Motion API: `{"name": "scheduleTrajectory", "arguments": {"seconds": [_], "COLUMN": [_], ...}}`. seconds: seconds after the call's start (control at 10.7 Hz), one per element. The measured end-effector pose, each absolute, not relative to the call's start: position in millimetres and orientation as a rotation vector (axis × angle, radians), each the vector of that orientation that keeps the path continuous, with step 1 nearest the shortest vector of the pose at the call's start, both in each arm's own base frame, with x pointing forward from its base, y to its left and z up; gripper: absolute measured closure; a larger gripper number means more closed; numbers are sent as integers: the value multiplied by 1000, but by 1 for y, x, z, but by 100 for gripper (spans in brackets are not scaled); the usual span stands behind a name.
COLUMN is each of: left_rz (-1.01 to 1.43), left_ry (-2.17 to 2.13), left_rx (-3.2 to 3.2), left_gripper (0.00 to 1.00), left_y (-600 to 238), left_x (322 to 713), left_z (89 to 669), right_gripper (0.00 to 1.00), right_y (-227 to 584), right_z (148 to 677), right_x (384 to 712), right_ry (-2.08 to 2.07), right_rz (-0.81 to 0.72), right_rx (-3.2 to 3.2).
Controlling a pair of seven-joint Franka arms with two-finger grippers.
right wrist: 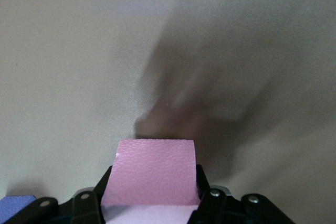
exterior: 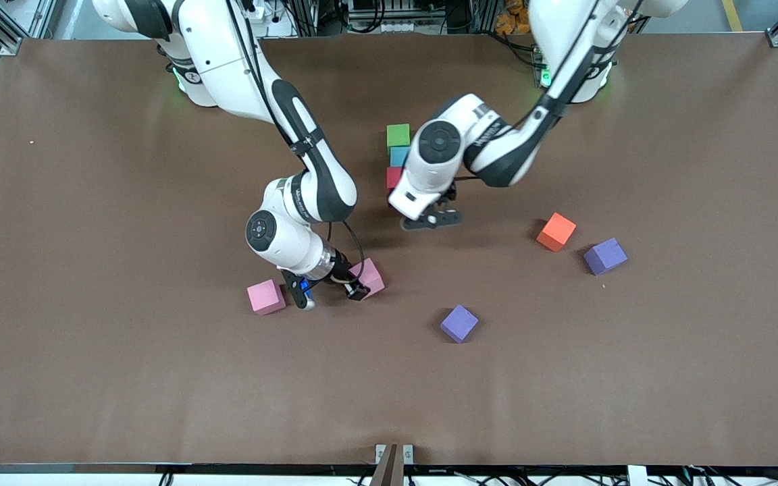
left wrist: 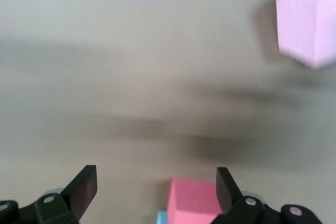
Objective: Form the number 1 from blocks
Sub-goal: 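Move the left gripper to the orange block while the right gripper carries pink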
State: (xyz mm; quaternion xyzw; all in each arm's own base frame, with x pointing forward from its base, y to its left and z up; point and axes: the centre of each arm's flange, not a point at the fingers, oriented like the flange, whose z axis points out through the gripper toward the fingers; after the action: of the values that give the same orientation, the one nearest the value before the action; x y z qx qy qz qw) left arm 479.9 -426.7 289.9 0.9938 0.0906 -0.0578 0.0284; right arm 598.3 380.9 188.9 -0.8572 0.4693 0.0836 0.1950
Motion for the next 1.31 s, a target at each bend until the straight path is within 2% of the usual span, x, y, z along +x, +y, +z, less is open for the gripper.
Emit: {"name": "scheduleTrajectory", "arguments": {"seconds": [0.28,0.56,0.84,1.31], "left_rz": [-77,-17,-86,-186], "left_ry": [380,533,682,853], "left_rx": [3044,3042,3077,3085], "left_gripper": [0,0,0,0], "left_y": [-337,-253,-195,-122], "left_x": [549,592,601,564], "left_z": [320,335,325,304], "right_gripper": [40,37,36,37], "right_y": [415,438,445,505], "right_z": [209,242,264,246], "right_x": [586,570,549,476], "right_ry": [1083,634,277,48], "right_rz": [190,38,-26,28], "right_rx": [-2479,-2694,-2842,-2896]}}
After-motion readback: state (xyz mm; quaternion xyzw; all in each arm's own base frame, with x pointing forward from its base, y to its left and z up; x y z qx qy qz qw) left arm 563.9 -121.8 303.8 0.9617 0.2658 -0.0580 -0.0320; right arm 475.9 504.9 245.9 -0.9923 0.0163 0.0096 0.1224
